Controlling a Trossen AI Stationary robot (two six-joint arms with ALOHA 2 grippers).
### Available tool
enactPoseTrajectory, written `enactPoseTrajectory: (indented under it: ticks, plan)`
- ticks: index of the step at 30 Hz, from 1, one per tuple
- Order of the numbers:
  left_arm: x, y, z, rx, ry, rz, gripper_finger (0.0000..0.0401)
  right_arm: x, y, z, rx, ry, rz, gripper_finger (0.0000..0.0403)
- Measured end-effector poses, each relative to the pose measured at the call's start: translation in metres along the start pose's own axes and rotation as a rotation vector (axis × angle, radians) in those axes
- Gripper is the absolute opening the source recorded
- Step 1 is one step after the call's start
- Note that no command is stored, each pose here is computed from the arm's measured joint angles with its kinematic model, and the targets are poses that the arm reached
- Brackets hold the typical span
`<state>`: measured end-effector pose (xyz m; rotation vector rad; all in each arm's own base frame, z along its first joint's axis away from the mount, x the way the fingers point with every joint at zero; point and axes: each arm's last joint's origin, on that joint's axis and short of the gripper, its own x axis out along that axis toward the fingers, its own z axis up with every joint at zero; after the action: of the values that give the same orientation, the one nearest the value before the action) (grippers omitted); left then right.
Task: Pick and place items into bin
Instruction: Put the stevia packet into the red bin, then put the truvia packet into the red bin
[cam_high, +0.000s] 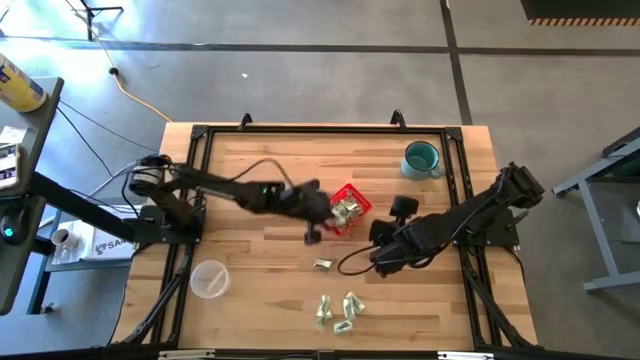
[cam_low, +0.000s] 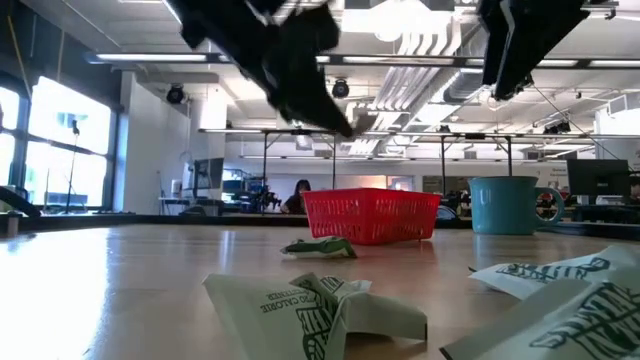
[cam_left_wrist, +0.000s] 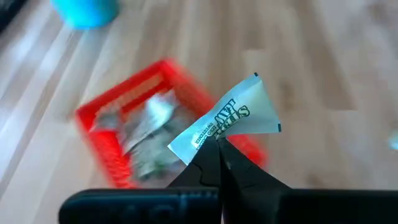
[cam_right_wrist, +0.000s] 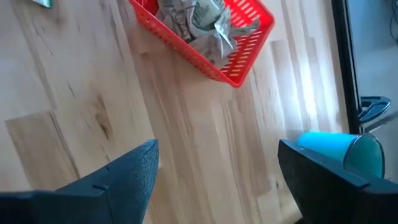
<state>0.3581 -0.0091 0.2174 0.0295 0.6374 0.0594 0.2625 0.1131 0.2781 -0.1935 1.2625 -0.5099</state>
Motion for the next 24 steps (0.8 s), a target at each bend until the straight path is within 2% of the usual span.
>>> enactPoseTrajectory:
  ticks: [3, 6, 9, 12, 14, 17, 20, 24]
  plan:
    - [0.017, 0.026, -0.003, -0.085, 0.011, 0.033, 0.0039, -0.001, -0.001, -0.001, -0.009, 0.001, 0.006, 0.0319]
    - [0.024, 0.037, -0.008, -0.195, 0.059, 0.064, 0.0107, 0.003, 0.002, -0.001, -0.025, 0.014, 0.021, 0.0319]
    - [0.025, 0.033, -0.004, -0.207, 0.077, 0.046, 0.0184, 0.016, 0.006, -0.009, -0.039, 0.066, 0.035, 0.0319]
    - [0.013, 0.02, 0.004, -0.207, 0.161, -0.038, 0.0248, 0.031, 0.014, -0.021, -0.058, 0.117, 0.065, 0.0319]
    - [-0.001, 0.005, 0.012, -0.197, 0.227, -0.109, 0.0276, 0.037, 0.021, -0.026, -0.074, 0.11, 0.098, 0.0319]
    - [-0.017, -0.023, 0.001, -0.089, 0.368, -0.142, 0.0289, 0.041, 0.035, -0.023, -0.117, 0.004, 0.199, 0.0319]
    - [-0.025, -0.047, -0.019, 0.002, 0.498, -0.135, 0.0276, 0.042, 0.05, -0.007, -0.194, -0.183, 0.315, 0.0319]
    - [-0.031, -0.073, -0.047, -0.046, 0.594, -0.127, 0.0233, 0.055, 0.064, 0.016, -0.254, -0.408, 0.409, 0.0319]
